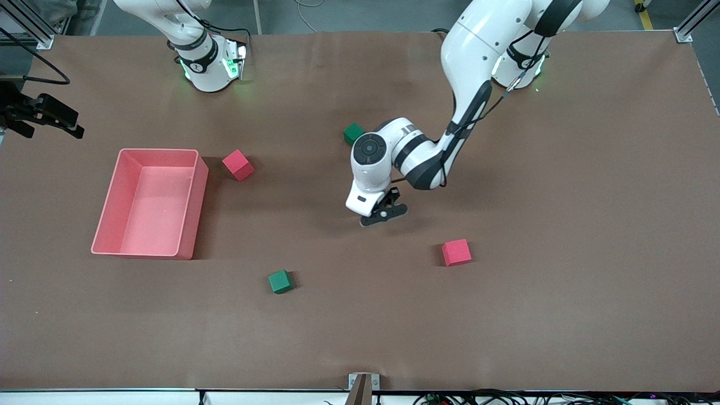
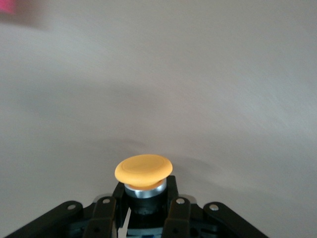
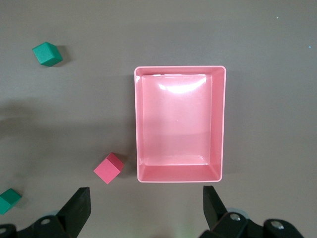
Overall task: Place and upright button with both arms
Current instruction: 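Lift the button with the left gripper and carry it past the red cube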
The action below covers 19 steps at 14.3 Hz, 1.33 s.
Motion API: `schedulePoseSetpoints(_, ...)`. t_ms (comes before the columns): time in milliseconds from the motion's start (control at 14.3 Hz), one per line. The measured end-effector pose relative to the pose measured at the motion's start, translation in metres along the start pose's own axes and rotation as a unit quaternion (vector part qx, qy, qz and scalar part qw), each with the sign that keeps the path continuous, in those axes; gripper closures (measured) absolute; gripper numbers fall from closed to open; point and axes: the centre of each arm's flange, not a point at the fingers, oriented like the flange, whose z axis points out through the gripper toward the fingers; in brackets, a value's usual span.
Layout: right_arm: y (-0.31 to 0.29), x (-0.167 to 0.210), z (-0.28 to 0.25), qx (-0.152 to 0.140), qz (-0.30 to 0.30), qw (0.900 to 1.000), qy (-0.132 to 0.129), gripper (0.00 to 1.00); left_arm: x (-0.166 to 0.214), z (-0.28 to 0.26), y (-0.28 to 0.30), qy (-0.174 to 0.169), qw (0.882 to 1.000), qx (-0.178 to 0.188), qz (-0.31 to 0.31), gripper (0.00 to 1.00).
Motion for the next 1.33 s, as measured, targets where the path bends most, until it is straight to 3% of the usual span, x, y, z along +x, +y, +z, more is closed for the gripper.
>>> schedulePoseSetpoints(210, -0.001, 0.0, 0.0, 0.0, -0.001, 1.0, 0.0, 0.0, 0.043, -0.039, -0.043, -0.012, 0.998, 0.043, -0.046, 0.67)
schedulePoseSetpoints(491, -0.006, 0.0, 0.001, 0.0, -0.006, 1.0, -0.001, 0.0, 0.103, -0.069, -0.111, -0.018, 0.987, 0.073, -0.141, 0.67)
schedulePoseSetpoints(771, -0.007, 0.0, 0.001, 0.0, -0.007, 1.0, -0.002, 0.0, 0.17, -0.084, -0.206, 0.016, 0.969, 0.107, -0.224, 0.67)
schedulePoseSetpoints(982, -0.007, 0.0, 0.003, 0.0, -0.007, 1.0, -0.003, 0.0, 0.207, -0.084, -0.261, 0.062, 0.946, 0.138, -0.288, 0.67)
schedulePoseSetpoints(1122, -0.007, 0.0, 0.003, 0.0, -0.007, 1.0, -0.006, 0.0, 0.217, -0.067, -0.288, 0.111, 0.929, 0.18, -0.304, 0.67)
schedulePoseSetpoints(1332, -0.007, -0.001, 0.004, 0.0, -0.007, 1.0, -0.007, 0.0, 0.223, -0.026, -0.325, 0.206, 0.889, 0.246, -0.327, 0.67)
